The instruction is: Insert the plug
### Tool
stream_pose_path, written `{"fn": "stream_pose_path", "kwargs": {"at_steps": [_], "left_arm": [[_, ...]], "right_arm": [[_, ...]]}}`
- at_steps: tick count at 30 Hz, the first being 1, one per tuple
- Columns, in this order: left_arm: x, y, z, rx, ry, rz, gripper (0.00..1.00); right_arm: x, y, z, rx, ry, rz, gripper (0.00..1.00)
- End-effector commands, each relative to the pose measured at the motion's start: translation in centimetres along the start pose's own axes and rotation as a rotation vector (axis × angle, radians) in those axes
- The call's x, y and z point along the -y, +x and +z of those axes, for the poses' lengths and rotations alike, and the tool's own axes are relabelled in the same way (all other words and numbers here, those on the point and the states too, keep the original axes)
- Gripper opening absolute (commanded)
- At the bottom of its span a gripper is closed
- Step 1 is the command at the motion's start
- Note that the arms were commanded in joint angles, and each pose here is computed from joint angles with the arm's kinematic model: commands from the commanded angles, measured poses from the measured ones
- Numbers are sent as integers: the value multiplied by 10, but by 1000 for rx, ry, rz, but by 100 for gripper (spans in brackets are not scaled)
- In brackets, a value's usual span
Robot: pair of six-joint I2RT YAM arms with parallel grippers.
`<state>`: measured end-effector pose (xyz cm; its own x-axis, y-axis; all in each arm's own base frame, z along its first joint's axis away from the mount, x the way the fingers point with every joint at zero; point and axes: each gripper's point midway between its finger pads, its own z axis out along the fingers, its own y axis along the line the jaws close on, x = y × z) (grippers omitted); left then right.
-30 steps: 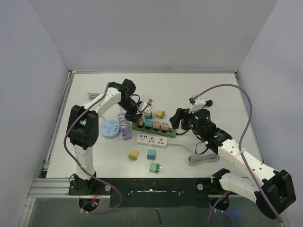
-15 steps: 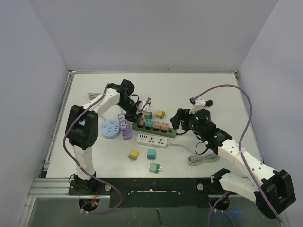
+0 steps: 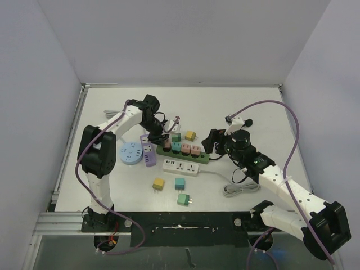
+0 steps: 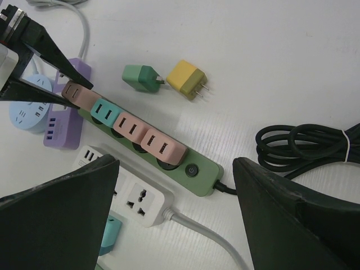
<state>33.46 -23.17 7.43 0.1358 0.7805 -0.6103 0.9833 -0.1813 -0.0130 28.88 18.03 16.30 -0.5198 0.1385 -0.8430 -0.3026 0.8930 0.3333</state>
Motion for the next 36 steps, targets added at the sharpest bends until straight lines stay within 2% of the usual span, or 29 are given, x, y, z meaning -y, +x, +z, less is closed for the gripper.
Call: {"fn": "stream_pose_path", "kwargs": {"at_steps": [1, 8, 20, 27, 36], "left_arm": [[-7, 21, -4, -82, -2, 7, 11], [15, 17, 11, -14, 125, -4, 10], [11, 45, 28, -267, 81, -19, 7], [12, 44, 40, -285, 109, -4, 6], [25, 14, 47, -244, 167, 47, 6]], "right_arm": [[-3, -11, 4, 46, -17, 14, 84], [-3, -12, 4, 47, -19, 15, 84], [-1, -9, 6, 42, -16, 19, 84], [0, -7, 8, 38, -18, 20, 84], [3, -6, 9, 36, -12, 24, 84]]}}
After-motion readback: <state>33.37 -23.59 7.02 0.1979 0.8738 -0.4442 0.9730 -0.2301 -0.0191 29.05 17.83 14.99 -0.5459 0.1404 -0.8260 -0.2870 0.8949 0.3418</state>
